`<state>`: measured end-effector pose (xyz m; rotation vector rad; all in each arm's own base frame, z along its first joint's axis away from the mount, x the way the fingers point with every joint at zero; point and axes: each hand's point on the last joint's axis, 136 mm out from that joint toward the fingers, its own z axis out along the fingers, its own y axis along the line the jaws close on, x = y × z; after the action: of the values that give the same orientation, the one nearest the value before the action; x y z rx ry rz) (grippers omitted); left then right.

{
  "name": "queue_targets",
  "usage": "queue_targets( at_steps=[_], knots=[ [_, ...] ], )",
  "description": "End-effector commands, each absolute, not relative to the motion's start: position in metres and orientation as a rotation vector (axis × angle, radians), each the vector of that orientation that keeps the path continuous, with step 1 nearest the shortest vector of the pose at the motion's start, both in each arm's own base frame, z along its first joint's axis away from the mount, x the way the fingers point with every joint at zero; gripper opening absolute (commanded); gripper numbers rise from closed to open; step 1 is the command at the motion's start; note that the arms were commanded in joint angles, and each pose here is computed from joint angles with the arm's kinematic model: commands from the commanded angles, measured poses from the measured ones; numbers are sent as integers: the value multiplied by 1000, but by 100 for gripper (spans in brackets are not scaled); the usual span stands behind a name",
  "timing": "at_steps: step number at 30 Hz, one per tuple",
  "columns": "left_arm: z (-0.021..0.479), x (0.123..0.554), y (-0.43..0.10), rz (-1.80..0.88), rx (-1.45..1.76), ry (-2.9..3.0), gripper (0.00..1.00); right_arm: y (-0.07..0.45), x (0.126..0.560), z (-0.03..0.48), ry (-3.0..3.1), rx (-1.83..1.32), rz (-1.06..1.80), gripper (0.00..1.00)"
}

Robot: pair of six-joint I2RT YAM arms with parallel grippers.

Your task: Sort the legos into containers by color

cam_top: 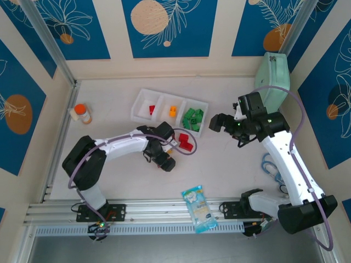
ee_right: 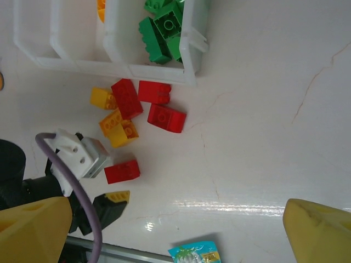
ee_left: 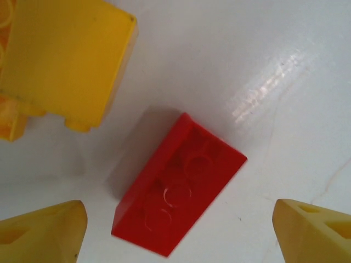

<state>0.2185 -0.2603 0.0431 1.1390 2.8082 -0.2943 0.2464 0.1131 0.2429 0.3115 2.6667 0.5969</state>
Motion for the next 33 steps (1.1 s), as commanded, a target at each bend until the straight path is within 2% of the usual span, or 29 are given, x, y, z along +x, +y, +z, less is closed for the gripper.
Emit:
queue_targets(
  at_steps=[1,4,10,17,21,26,30,33],
  knots=[
    [37,225,-265,-244,1184,2799,84,113,236,233,2724,297,598,99],
    [31,225,-265,-226,1206,2821,79,110,236,230,2727,310,596,99],
    [14,195,-251,-173,1321,2952,50,109,237,229,2716,310,614,100],
    [3,180,-227,-8,1252,3060,27,109,237,222,2723,325,636,100],
    [14,181,-216,66,1140,3072,24,108,238,230,2698,315,634,100],
    [67,203,-229,-81,975,2905,19,102,239,236,2670,316,621,100],
    [105,239,-224,-276,772,2823,20,104,241,235,2658,326,651,100],
    [124,278,-200,-262,611,2830,19,105,242,233,2662,325,659,100]
  ],
)
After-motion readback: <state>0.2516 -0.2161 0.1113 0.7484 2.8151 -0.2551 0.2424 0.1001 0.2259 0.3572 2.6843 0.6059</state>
